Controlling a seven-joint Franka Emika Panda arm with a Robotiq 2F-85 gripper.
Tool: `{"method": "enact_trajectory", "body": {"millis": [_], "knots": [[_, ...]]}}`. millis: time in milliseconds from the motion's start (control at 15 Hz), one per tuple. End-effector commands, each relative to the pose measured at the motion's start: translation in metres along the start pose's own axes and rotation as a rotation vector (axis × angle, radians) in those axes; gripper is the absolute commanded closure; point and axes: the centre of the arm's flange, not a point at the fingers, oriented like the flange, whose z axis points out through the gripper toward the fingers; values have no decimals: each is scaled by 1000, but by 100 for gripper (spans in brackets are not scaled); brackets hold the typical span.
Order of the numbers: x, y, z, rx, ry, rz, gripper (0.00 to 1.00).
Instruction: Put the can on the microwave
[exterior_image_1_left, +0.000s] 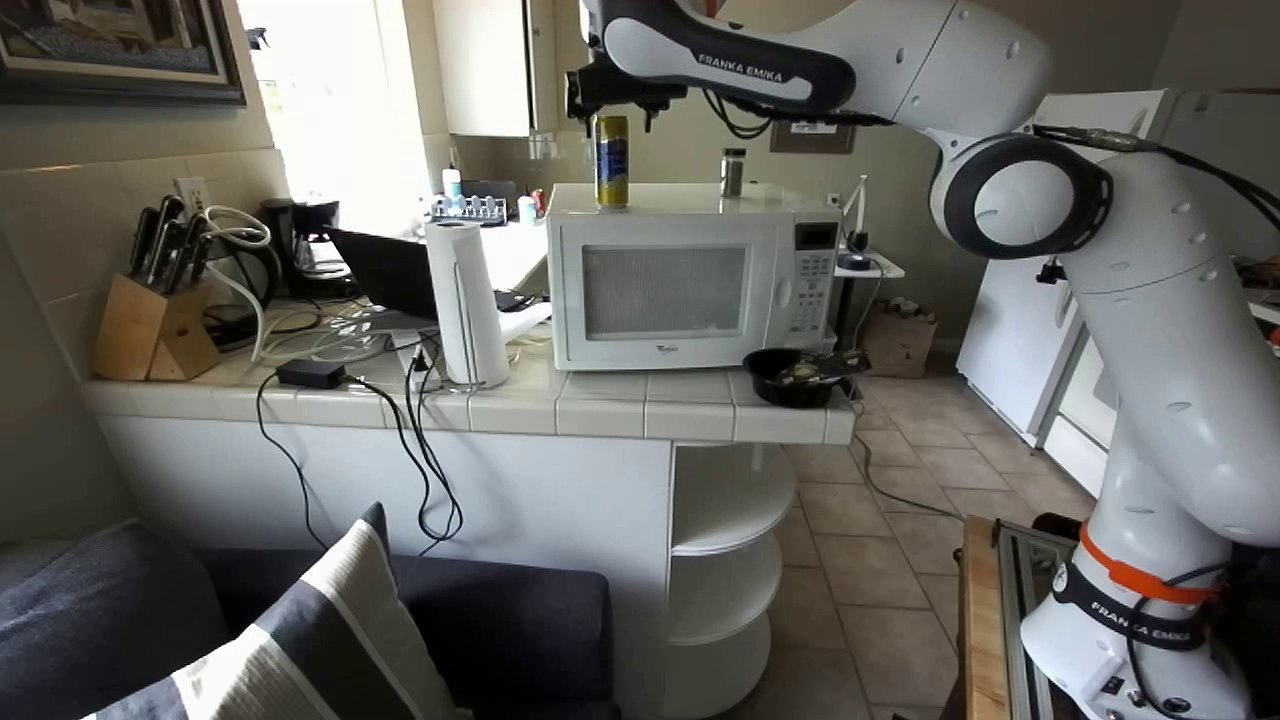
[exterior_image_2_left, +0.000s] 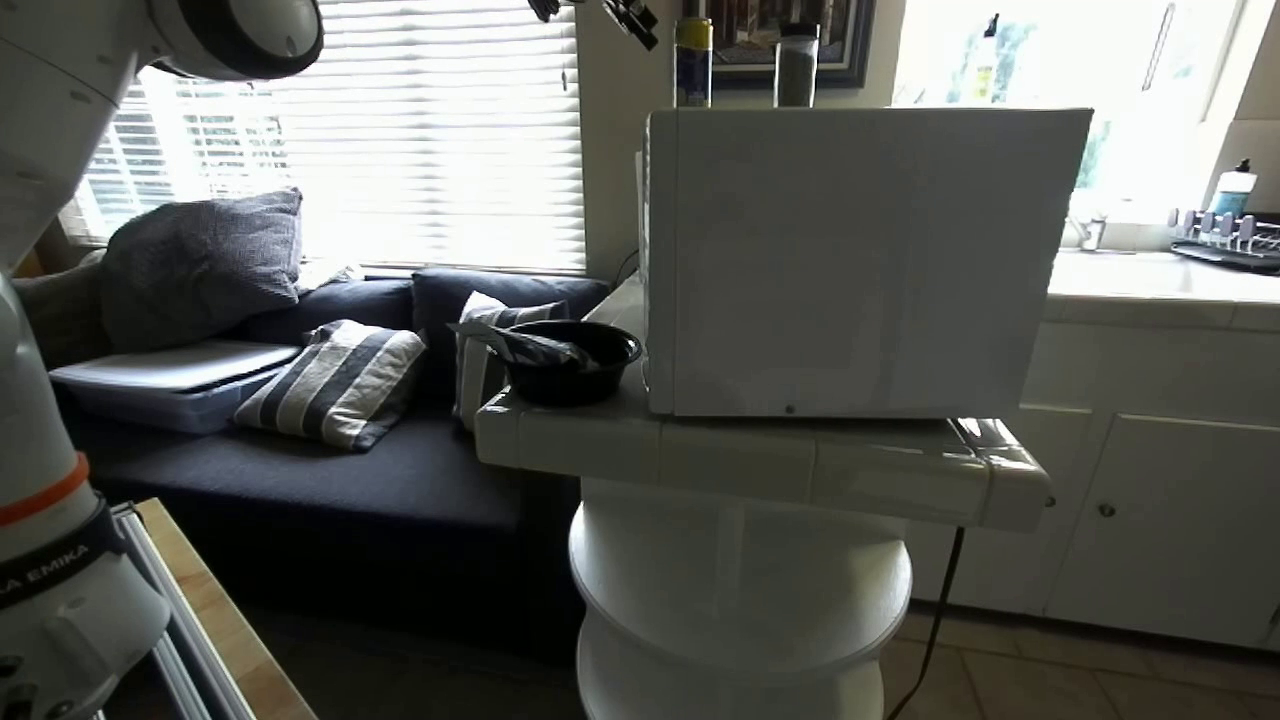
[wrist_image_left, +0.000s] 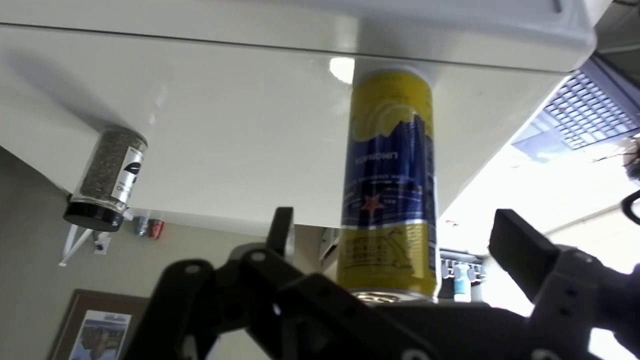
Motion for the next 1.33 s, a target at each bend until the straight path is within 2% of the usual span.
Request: {"method": "enact_trajectory", "body": {"millis": [0, 333, 467, 600, 933, 1067, 1267], "knots": [[-14, 4, -29, 88, -119, -100, 0], [-58, 37, -62, 180, -285, -258, 0], [-71, 57, -71, 206, -318, -318, 0], [-79, 76, -72, 254, -286, -388, 0], [-64, 101, -58, 330, -188, -504, 0], [-62, 109, -48, 398, -205, -510, 0], [-65, 122, -33, 495, -274, -498, 0]]}}
